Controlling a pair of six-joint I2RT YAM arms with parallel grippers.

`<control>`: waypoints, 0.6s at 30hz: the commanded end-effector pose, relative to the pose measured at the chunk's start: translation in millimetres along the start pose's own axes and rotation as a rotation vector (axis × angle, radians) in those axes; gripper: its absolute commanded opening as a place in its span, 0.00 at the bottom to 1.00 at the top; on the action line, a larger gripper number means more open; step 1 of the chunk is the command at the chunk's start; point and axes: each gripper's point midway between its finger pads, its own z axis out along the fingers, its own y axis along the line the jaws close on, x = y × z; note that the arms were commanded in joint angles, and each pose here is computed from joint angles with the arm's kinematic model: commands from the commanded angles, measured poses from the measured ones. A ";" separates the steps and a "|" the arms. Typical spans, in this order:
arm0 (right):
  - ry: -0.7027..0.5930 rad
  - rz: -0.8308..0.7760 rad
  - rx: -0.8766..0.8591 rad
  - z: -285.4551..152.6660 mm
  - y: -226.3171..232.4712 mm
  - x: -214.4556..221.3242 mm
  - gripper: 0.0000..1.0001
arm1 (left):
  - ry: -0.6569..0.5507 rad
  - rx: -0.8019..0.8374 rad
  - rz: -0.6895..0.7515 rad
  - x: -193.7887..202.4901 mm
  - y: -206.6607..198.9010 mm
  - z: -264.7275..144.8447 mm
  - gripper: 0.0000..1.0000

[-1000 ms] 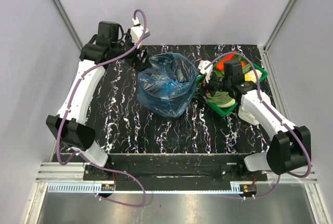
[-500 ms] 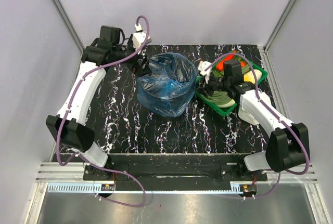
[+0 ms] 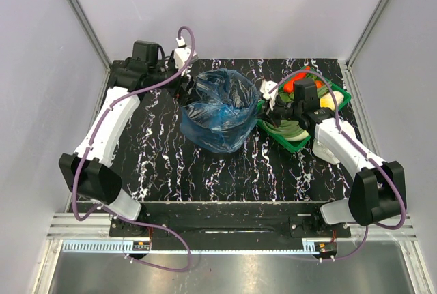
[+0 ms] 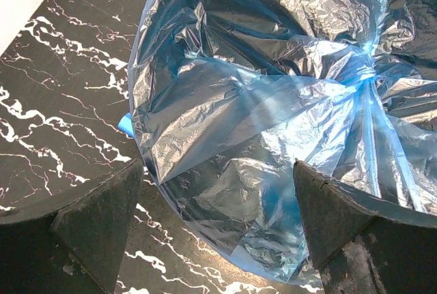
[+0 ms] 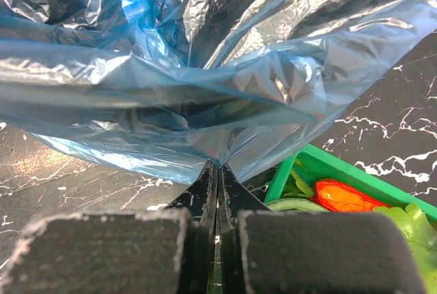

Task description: Put the trash bags into the trash bin

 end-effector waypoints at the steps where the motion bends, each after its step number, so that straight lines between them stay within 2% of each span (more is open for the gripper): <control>1: 0.026 0.010 0.022 0.3 -3.9 10.8 0.00 | -0.135 -0.067 0.026 -38.9 3.3 -18.0 0.96; 5: 0.064 0.038 0.033 3.6 -6.1 25.5 0.00 | -0.177 -0.121 -0.047 -46.3 13.1 -18.1 0.96; 9: 0.089 0.064 0.032 7.8 -5.6 36.9 0.00 | -0.183 -0.173 -0.119 -36.7 24.7 -10.5 0.96; 18: 0.149 0.116 0.058 14.4 -10.6 60.9 0.00 | -0.182 -0.239 -0.132 -9.2 33.1 -0.8 0.96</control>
